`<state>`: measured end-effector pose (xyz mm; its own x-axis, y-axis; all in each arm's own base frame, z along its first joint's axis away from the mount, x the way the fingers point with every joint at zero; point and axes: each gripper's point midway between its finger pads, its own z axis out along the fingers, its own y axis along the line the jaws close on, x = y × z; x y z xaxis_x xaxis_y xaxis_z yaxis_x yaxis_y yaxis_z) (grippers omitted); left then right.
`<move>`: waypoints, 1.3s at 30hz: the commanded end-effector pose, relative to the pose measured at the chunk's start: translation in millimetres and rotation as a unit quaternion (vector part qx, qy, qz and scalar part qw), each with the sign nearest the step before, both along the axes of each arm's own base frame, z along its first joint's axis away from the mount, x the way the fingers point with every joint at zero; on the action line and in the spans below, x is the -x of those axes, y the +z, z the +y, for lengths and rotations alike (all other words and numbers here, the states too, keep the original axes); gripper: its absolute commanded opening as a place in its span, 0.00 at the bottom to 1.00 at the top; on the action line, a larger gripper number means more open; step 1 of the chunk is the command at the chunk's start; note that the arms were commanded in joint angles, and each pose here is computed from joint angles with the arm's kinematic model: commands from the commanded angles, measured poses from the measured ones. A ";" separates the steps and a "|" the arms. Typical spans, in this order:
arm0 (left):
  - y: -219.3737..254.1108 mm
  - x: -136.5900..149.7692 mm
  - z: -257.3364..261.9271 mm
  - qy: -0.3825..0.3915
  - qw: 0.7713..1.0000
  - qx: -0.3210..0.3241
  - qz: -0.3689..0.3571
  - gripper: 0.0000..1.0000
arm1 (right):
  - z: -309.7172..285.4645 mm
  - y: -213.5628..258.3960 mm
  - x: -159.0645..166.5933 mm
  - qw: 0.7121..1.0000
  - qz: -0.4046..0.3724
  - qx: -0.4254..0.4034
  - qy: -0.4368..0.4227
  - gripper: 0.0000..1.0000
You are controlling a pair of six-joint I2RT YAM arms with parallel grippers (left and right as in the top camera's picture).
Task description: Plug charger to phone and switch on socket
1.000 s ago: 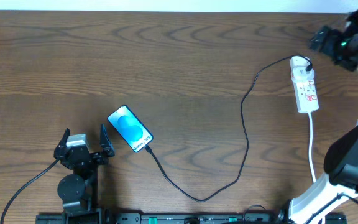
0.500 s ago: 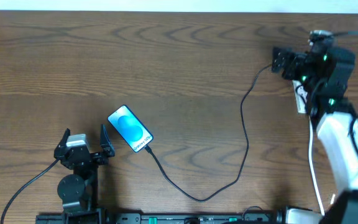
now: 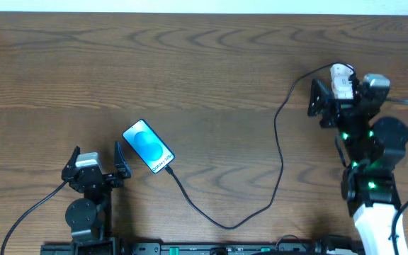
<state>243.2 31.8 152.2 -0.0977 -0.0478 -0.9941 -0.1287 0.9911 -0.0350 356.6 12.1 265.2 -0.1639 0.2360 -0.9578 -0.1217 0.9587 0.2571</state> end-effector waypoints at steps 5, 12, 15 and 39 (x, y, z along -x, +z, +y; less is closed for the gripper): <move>-14.0 0.8 -3.2 -0.010 1.000 0.003 0.022 0.92 | 1.0 -33.2 28.1 1.000 -0.005 0.003 -0.012 0.99; -14.0 0.8 -3.2 -0.010 1.000 0.003 0.022 0.93 | 0.0 -65.4 56.3 1.000 -0.014 0.004 -0.020 0.99; -14.0 0.8 -3.2 -0.010 1.000 0.003 0.022 0.93 | 0.9 -77.3 68.6 0.999 -0.031 0.005 -0.020 0.99; -14.0 0.8 -3.2 -0.010 1.000 0.003 0.022 0.93 | -6.7 -110.5 101.8 0.998 -0.020 0.009 -0.051 0.99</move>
<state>243.3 31.3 152.3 -0.0978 -0.0474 -0.9941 -0.1256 0.9915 -0.0349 257.3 8.2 154.0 -0.1119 0.2333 -0.9659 -0.0514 0.9694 0.2401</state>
